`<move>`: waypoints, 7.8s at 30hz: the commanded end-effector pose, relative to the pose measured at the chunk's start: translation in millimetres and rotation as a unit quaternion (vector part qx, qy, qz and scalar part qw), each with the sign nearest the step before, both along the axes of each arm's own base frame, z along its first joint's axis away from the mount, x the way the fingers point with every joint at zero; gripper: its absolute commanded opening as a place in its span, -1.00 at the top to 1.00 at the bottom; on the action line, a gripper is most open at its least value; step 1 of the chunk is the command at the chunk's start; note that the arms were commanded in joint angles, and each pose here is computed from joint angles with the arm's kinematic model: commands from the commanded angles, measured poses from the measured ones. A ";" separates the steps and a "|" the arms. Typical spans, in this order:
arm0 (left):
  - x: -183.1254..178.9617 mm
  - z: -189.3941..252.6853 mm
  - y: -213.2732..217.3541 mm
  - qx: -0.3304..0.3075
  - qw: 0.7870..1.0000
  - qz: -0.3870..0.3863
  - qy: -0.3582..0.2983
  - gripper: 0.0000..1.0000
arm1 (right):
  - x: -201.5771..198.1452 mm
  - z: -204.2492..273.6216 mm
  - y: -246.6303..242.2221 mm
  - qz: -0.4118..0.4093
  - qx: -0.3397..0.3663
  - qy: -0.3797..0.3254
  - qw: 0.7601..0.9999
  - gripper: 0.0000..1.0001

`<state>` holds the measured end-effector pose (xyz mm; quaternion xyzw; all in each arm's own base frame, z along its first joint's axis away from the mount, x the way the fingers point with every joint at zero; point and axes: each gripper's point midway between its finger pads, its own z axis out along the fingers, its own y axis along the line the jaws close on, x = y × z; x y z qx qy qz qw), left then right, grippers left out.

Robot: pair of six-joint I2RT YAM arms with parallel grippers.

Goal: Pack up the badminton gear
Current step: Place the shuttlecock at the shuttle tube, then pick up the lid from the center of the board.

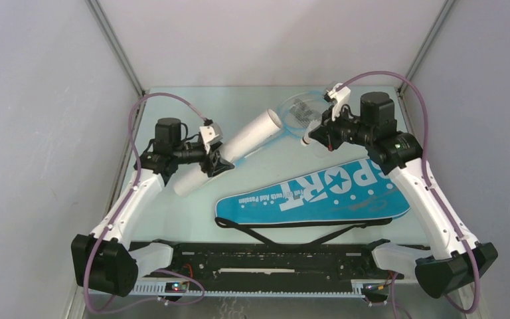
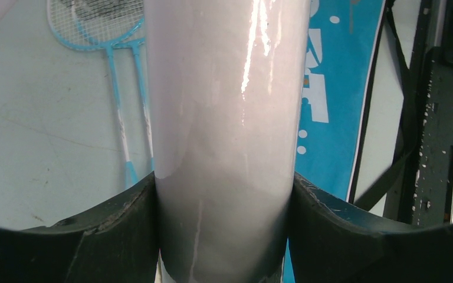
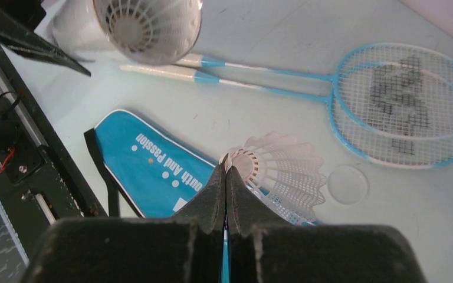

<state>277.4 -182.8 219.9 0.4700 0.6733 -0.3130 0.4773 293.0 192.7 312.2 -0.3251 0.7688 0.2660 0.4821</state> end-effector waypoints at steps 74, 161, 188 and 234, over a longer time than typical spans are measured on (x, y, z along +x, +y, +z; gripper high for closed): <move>-27.8 25.2 -44.1 -0.011 0.991 -0.099 -0.087 0.56 | -61.8 74.1 41.1 0.196 0.192 0.031 0.961 -0.40; -35.9 -8.8 -23.0 0.084 0.983 -0.122 -0.107 0.54 | 99.1 -148.4 -72.4 -0.058 -0.154 0.143 0.976 -0.32; -36.6 -10.8 -24.4 0.083 0.983 -0.126 -0.103 0.53 | 131.7 -262.9 -55.2 -0.009 -0.314 0.207 0.927 -0.02; -39.8 -9.3 -25.7 0.076 0.983 -0.129 -0.105 0.53 | 126.2 -271.6 -64.1 -0.003 -0.338 0.211 0.917 0.93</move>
